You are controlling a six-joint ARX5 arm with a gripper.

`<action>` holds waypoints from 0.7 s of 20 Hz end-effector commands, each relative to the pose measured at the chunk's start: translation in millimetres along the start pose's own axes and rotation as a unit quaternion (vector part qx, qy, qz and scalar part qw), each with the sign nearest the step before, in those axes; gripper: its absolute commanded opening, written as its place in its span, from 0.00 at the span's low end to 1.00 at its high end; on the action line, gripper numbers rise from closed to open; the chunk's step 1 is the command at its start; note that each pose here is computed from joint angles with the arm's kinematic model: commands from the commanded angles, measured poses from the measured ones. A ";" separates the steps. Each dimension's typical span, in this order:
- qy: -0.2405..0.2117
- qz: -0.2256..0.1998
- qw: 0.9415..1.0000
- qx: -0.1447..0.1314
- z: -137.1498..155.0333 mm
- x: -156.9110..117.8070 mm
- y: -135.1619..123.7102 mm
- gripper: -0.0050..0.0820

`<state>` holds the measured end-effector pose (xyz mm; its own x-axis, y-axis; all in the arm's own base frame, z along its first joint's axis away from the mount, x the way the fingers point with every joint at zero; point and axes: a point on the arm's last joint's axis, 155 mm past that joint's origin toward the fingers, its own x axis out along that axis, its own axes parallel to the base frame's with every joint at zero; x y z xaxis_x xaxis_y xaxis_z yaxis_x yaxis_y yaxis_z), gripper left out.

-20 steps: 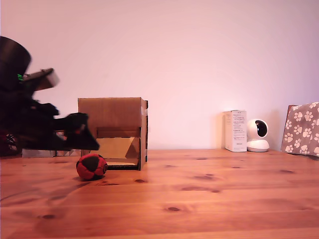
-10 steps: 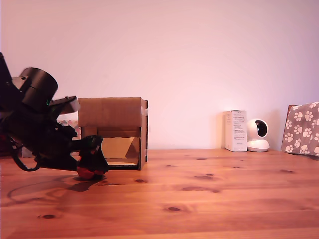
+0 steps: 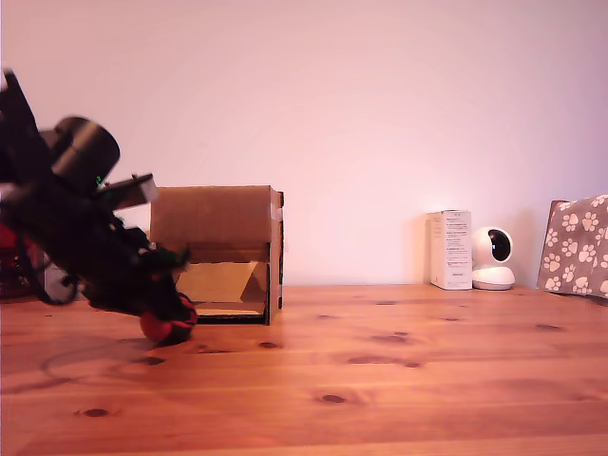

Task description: Drop the footbag into the cardboard dice tower

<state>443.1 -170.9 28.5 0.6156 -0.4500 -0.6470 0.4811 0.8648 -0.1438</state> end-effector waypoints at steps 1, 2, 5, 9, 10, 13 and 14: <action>-0.015 -0.002 1.000 0.006 17.1 -21.5 -6.4 0.13; -0.013 -0.002 1.000 0.005 21.2 -32.9 -9.5 0.13; -0.024 -0.002 1.000 0.006 38.8 -66.4 -18.6 0.13; -0.028 -0.002 1.000 -0.005 49.0 -104.3 -28.9 0.13; -0.033 -0.001 0.999 -0.003 52.6 -111.4 -30.7 0.13; -0.063 -0.001 0.998 0.006 69.0 -127.6 -35.3 0.13; -0.077 -0.001 0.997 0.009 75.7 -129.3 -35.4 0.13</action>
<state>393.8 -158.3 167.5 0.6898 -0.4729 -0.5482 0.4866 0.8635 -0.1326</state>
